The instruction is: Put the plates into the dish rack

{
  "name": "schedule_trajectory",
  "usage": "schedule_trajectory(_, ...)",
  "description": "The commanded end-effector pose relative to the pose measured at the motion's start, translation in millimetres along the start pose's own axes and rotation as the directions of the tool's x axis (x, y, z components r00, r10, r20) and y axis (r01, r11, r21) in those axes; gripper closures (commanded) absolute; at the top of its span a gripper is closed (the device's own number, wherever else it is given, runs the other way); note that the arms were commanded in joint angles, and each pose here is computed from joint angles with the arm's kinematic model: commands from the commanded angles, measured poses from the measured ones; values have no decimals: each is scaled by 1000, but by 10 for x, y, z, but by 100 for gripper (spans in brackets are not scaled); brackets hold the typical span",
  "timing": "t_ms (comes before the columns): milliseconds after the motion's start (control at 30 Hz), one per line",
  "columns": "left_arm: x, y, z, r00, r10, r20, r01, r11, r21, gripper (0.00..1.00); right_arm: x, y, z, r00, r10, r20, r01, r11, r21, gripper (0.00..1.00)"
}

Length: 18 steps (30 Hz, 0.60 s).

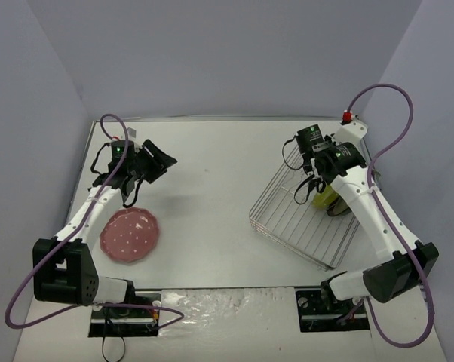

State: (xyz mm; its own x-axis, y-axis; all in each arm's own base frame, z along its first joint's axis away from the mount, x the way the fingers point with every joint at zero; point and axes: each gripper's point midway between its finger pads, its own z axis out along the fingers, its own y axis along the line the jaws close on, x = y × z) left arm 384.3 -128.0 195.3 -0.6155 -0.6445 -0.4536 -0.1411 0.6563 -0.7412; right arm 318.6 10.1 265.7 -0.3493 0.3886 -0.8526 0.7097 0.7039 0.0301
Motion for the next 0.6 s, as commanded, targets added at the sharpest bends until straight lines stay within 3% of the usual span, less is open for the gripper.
schedule_trajectory(0, -134, -238, -42, 998, 29, 49, -33, 996, 80, 51, -285, -54, 127, 989, 111, 99, -112, 994, 5, 100)
schedule_trajectory(567, -141, -244, -32, 998, 33, 48, -37, 996, 80, 52, -105, 125, 466, 996, 87, 18, -86, 995, -53, 100)
